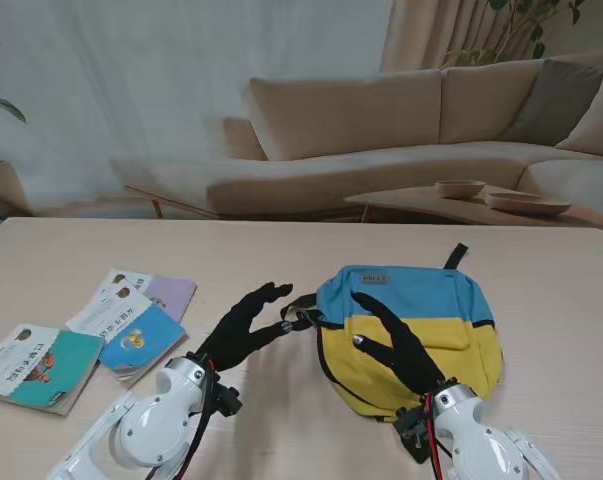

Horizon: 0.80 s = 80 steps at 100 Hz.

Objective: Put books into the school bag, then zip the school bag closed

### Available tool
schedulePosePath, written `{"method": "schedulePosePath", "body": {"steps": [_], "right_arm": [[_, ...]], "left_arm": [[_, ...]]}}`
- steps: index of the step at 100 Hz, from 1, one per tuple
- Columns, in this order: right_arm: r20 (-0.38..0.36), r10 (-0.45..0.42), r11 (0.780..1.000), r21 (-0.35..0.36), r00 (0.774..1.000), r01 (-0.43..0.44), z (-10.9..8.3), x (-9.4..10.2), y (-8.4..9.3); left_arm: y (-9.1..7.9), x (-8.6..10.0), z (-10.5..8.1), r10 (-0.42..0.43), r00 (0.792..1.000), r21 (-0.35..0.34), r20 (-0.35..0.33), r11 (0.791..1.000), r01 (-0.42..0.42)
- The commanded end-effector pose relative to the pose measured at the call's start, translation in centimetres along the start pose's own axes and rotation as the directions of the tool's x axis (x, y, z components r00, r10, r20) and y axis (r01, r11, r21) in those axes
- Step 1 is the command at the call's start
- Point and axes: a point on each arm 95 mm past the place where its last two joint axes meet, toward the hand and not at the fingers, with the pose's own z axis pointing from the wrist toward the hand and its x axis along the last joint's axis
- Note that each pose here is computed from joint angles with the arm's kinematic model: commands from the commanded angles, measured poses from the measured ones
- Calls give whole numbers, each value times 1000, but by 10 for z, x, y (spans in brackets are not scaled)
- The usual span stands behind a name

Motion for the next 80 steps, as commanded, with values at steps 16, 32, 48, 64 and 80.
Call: {"method": "schedulePosePath", "body": {"steps": [16, 32, 48, 64, 80], "right_arm": [[-3, 16, 1000, 10, 1000, -15, -1, 1, -4], [-4, 17, 1000, 9, 1000, -17, -1, 0, -3], [-4, 25, 1000, -7, 1000, -25, -1, -1, -1], [-3, 29, 1000, -8, 1000, -29, -2, -1, -2], [-9, 31, 999, -13, 999, -31, -1, 0, 2]], "left_arm": [[4, 3, 0, -17, 1000, -22, 5, 1000, 17], [3, 2, -1, -10, 1000, -12, 3, 1000, 10], [3, 3, -2, -12, 1000, -12, 13, 1000, 12], [0, 4, -4, -5, 1000, 0, 22, 1000, 5], [-22, -2, -11, 93, 996, 56, 19, 994, -93]]}}
